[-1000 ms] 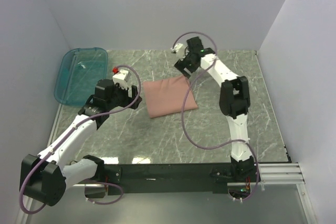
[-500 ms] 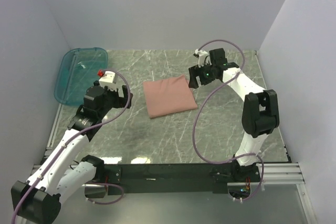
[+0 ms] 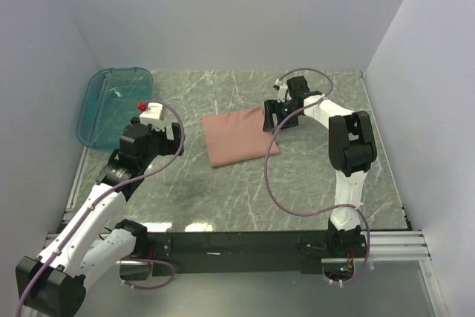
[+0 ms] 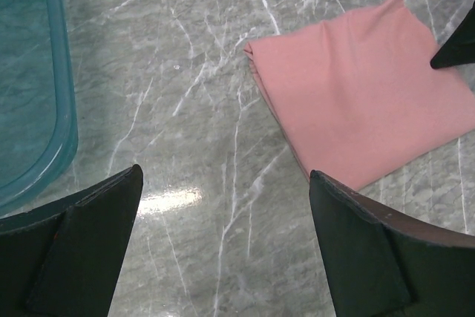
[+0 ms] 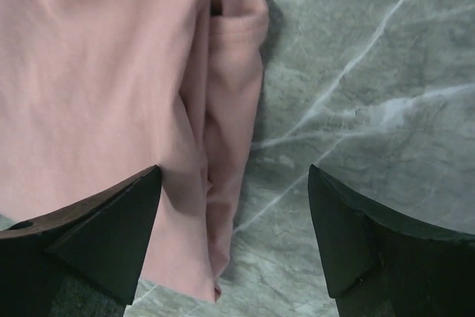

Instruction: Fold and stack the t-shirts

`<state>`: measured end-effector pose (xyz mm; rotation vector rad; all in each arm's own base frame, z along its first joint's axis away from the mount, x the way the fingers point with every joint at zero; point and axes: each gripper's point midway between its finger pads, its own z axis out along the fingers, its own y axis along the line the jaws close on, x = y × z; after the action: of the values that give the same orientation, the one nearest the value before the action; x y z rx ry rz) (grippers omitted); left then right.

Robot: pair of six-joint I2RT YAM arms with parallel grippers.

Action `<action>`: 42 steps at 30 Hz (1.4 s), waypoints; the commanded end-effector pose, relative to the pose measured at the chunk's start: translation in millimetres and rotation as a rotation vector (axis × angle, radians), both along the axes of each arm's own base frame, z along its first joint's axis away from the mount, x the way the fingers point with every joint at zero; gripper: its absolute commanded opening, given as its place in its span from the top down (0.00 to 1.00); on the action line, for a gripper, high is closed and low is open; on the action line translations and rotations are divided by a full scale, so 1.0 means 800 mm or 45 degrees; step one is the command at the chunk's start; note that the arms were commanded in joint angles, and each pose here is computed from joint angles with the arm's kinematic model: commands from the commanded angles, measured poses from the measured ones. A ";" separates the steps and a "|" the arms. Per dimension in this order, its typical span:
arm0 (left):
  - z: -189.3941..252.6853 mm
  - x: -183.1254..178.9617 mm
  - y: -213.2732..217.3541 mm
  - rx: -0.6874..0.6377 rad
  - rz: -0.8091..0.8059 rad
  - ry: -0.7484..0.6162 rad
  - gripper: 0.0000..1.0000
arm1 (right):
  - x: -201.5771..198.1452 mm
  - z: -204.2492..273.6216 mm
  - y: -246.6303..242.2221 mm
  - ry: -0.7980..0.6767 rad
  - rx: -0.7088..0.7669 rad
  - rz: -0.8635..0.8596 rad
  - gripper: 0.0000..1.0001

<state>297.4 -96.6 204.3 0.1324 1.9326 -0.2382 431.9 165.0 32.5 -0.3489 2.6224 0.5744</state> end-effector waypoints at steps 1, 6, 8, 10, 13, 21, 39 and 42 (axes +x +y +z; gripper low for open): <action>0.011 0.003 -0.005 0.001 -0.027 -0.032 0.01 | 0.009 0.015 0.016 0.002 0.072 -0.004 0.15; 0.009 0.003 -0.006 -0.001 -0.034 -0.029 0.01 | -0.001 0.003 0.030 0.092 0.125 0.036 0.23; 0.007 0.003 -0.007 0.000 -0.038 -0.022 0.01 | -0.008 -0.002 0.040 0.127 0.154 0.067 0.29; 0.008 0.002 -0.008 0.000 -0.041 -0.021 0.01 | -0.013 -0.007 0.045 0.161 0.175 0.083 0.39; 0.006 0.003 -0.009 0.000 -0.045 -0.015 0.00 | -0.012 -0.011 0.043 0.167 0.163 0.086 0.53; 0.004 0.003 -0.008 0.007 -0.046 -0.007 0.01 | -0.002 0.020 -0.001 0.090 0.174 0.100 1.00; 0.010 -0.003 -0.018 -0.013 -0.103 -0.025 0.01 | -0.028 0.037 -0.354 0.102 -0.226 -0.263 1.00; 0.011 -0.004 -0.020 -0.013 -0.114 -0.029 0.01 | -0.030 0.041 -0.401 0.081 -0.325 -0.332 1.00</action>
<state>295.2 -106.9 199.8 0.1778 1.9486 -0.2813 406.1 -118.4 38.7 -0.0105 2.7703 0.3681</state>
